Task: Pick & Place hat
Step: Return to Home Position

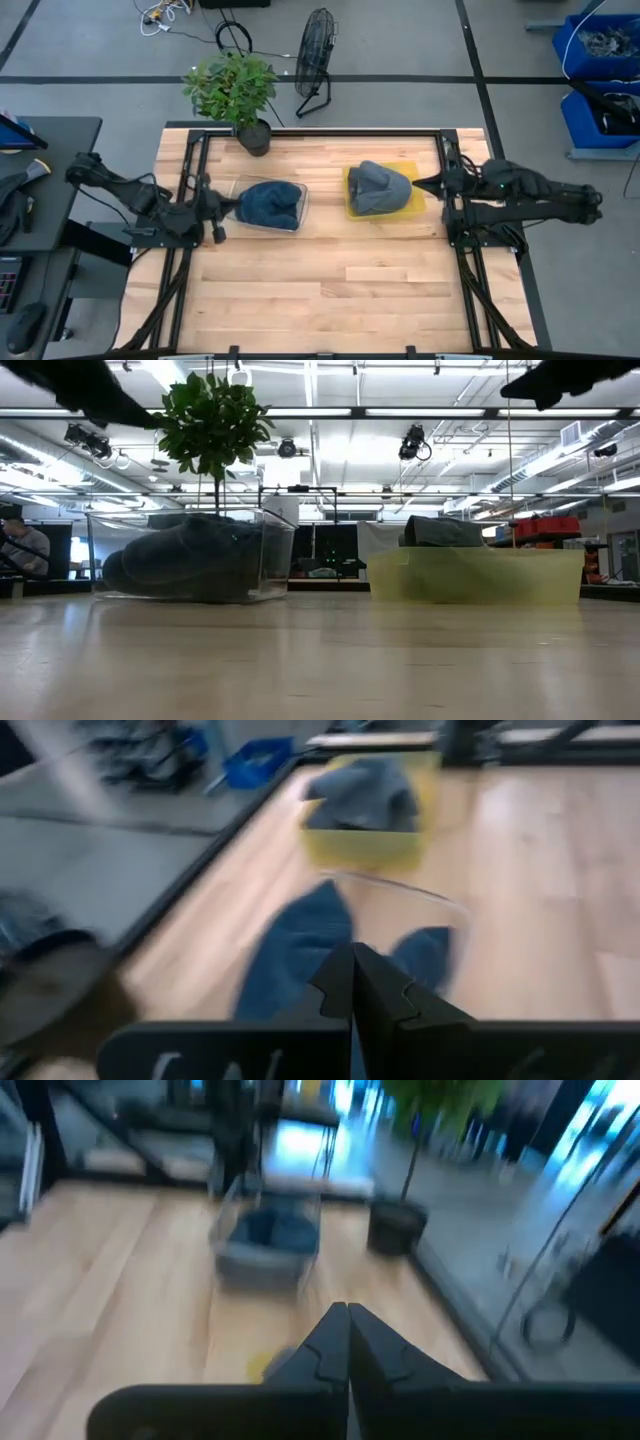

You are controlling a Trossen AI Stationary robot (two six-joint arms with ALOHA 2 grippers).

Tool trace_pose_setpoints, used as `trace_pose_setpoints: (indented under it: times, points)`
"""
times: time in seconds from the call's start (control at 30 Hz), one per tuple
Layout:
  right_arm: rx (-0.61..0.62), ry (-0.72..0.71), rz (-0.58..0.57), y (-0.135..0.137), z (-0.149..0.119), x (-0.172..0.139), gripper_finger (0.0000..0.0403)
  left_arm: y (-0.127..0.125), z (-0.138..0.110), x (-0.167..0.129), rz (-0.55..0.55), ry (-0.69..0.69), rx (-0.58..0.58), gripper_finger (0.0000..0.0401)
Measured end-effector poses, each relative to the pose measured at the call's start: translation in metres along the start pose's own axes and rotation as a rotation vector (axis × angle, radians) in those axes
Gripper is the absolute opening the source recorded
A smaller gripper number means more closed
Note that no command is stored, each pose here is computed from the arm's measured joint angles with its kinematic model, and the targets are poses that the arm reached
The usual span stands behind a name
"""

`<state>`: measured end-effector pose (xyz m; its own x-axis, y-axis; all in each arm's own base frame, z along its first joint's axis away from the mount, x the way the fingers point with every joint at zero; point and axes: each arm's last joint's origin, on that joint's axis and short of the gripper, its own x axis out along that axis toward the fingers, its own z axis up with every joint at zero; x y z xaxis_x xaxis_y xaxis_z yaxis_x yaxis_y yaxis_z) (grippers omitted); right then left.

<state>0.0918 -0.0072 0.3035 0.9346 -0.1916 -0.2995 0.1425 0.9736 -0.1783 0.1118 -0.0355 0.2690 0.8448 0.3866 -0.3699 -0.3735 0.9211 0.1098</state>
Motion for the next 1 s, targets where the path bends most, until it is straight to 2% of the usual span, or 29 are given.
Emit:
trace_pose_setpoints:
  times: [0.1, 0.2, 0.3, 0.47, 0.7, 1.0]
  points:
    - [-0.018, -0.158, -0.026, 0.003, -0.021, -0.001, 0.0004, -0.002, -0.019, 0.005, -0.103, -0.104, -0.015, 0.0003]
    - [-0.020, -0.268, -0.046, 0.004, -0.034, -0.005, 0.0004, 0.000, -0.022, 0.004, -0.232, -0.263, -0.041, 0.0003]
    - [0.011, -0.316, -0.051, 0.004, -0.044, -0.009, 0.0004, 0.005, -0.022, -0.001, -0.334, -0.415, -0.029, 0.0003]
    - [0.063, -0.376, -0.052, 0.005, -0.056, -0.012, 0.0004, 0.017, -0.034, -0.005, -0.304, -0.500, -0.023, 0.0003]
    - [0.065, -0.393, -0.055, 0.009, -0.067, -0.002, 0.0004, 0.027, -0.050, -0.006, -0.261, -0.567, -0.054, 0.0003]
    - [0.106, -0.469, -0.059, 0.018, -0.097, 0.029, 0.0004, 0.017, -0.076, 0.015, -0.251, -0.555, -0.078, 0.0003]
